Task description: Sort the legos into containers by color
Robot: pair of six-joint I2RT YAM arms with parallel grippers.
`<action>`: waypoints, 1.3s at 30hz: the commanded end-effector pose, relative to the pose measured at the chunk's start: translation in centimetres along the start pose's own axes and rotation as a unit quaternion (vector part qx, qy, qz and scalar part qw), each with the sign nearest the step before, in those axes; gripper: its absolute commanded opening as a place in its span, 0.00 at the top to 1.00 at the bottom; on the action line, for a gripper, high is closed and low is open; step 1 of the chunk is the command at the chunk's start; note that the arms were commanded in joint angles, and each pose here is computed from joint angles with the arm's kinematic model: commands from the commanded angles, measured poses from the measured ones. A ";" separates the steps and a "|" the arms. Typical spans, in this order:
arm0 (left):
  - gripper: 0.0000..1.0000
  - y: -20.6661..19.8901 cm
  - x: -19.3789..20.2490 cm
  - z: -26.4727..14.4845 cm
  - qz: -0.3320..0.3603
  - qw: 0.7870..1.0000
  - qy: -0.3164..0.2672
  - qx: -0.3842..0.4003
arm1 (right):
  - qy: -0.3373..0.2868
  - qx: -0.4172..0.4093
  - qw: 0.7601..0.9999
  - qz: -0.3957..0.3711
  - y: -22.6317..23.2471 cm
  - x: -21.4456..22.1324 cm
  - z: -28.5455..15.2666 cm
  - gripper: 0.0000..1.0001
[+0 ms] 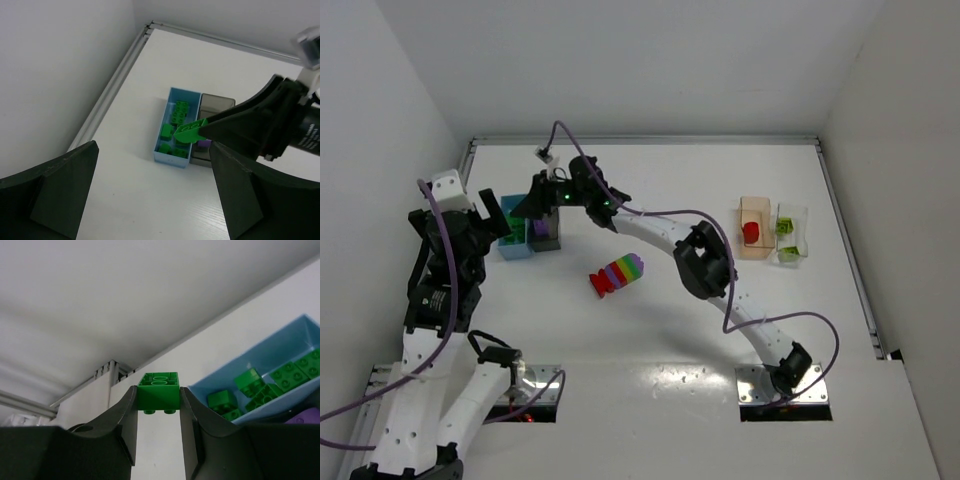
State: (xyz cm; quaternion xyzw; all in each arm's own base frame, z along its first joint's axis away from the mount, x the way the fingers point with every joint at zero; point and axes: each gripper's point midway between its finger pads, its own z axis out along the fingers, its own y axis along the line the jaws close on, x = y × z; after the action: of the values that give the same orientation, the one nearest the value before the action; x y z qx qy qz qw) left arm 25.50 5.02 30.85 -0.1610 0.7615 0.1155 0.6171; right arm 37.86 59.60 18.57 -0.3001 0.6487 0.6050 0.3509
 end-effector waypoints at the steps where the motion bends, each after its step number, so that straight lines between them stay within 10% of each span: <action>1: 0.00 0.8 -1.3 -0.5 -0.020 1.000 -0.012 -0.015 | -0.048 -0.011 0.999 -0.011 0.8 -1.4 1.7 1.00; 14: 0.00 0.2 -0.8 -0.3 -0.015 1.000 -0.001 0.000 | -0.045 0.035 0.998 -0.016 -3.1 2.5 3.4 0.97; 23: 0.00 -0.4 0.1 -0.1 -0.011 1.000 0.011 0.015 | -0.029 0.045 0.998 -0.033 -3.6 3.7 3.6 0.44; 31: 0.00 -1.4 0.7 -0.3 -0.015 0.999 0.020 0.047 | -0.041 0.014 0.997 -0.068 0.8 -0.8 2.8 0.38; 39: 0.00 -4.4 2.2 -0.6 0.006 0.990 0.046 0.135 | -0.068 0.129 0.982 -0.120 -0.6 -13.3 -10.8 0.38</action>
State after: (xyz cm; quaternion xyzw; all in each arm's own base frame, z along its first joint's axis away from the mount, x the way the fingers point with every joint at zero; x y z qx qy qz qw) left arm 26.15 1.93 29.53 -0.1122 0.7891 0.0383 0.6028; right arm 40.53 55.83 14.36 -0.2835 0.7221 0.5116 0.3694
